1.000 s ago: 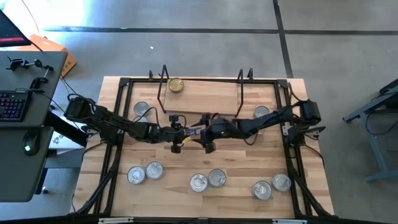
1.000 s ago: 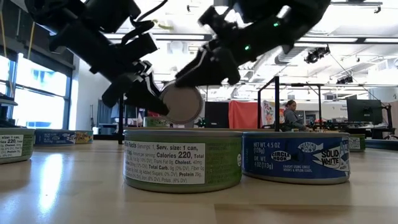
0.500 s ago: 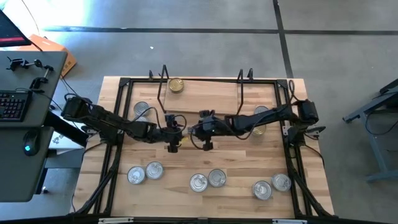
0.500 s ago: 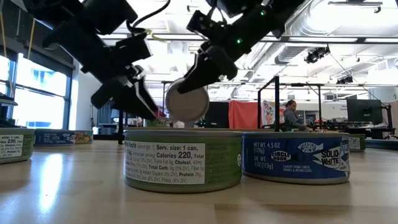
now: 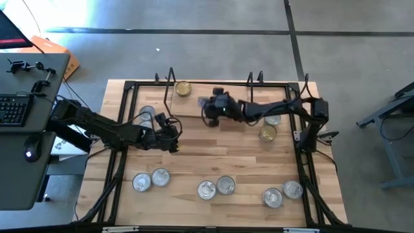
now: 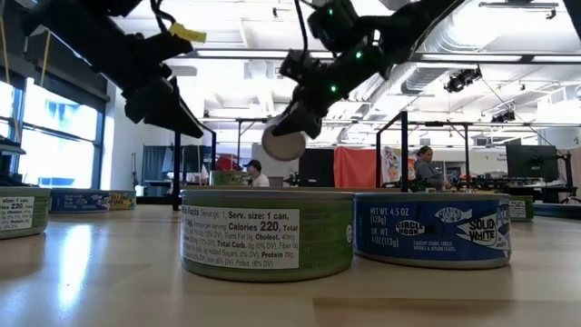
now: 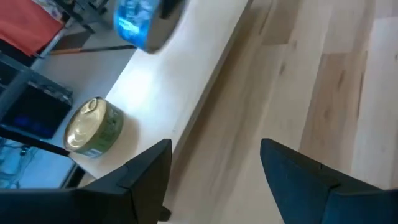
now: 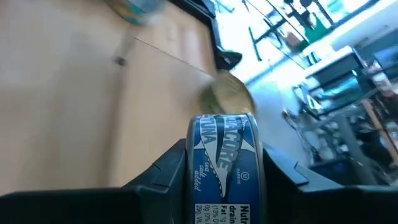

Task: Stack canned seafood by type on shelf
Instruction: Put the blue tuna can on the shelf

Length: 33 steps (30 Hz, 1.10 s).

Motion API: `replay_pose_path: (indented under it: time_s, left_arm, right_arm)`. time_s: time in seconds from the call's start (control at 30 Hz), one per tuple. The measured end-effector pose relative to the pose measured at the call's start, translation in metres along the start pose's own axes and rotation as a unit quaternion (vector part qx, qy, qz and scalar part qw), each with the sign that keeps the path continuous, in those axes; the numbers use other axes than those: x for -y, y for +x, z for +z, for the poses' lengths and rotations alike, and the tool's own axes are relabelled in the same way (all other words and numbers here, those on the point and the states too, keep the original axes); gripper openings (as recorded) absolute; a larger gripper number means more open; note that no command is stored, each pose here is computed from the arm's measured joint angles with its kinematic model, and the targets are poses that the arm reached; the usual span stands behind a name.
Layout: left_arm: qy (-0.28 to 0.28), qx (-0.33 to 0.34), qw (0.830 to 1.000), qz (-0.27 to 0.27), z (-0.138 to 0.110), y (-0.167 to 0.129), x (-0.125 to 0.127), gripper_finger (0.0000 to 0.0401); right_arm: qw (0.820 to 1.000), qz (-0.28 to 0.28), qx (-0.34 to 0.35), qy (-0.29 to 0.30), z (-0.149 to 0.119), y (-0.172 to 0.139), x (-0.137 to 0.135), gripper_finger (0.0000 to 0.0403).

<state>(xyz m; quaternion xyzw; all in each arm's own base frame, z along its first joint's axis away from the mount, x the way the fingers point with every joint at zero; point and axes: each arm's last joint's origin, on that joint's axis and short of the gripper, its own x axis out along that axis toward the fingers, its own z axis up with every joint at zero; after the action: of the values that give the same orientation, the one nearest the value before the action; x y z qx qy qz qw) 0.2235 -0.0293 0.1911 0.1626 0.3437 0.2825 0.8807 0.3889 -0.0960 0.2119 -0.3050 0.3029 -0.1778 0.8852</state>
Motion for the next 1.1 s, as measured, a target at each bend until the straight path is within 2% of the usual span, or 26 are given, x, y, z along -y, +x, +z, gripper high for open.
replay_pose_path:
  time_s: [0.07,0.2,0.3,0.43,0.5,0.67,0.77,0.93,1.1]
  left_arm:
    - [-0.001,0.001,1.000,0.001,0.000,0.000,0.000,0.0240]
    - [-0.001,0.000,1.000,0.002,0.000,0.000,0.000,0.0240]
    - [-0.004,0.001,1.000,0.002,0.000,0.000,0.000,0.0240]
    - [-0.004,0.001,1.000,0.002,0.000,0.000,0.000,0.0241]
    - [-0.004,0.001,1.000,0.002,0.000,0.000,0.000,0.0241]
    - [-0.004,0.001,1.000,0.002,0.000,0.000,0.000,0.0241]
    - [-0.004,0.000,1.000,0.002,0.000,0.000,0.000,0.0241]
    - [-0.004,0.001,1.000,0.002,0.000,0.000,0.000,0.0241]
    - [-0.004,0.000,1.000,0.002,0.000,0.000,0.000,0.0241]
  right_arm:
    - [1.000,-0.001,-0.004,-0.006,-0.011,0.010,0.008,0.0123]
    - [0.999,0.022,-0.029,-0.036,-0.032,0.027,0.006,0.0123]
    - [0.998,0.027,-0.039,-0.051,-0.039,0.035,-0.001,0.0123]
    - [0.998,0.033,-0.036,-0.031,-0.039,0.037,-0.003,0.0123]
    - [0.999,0.036,-0.034,-0.019,-0.039,0.036,-0.002,0.0144]
    - [0.997,0.066,-0.042,-0.010,-0.043,0.037,-0.008,0.0241]
    - [0.996,0.086,-0.035,0.004,-0.043,0.035,-0.009,0.0265]
    - [0.994,0.098,-0.040,0.026,-0.042,0.035,-0.008,0.0267]
    - [0.988,0.105,-0.078,0.088,-0.034,0.036,0.012,0.0224]
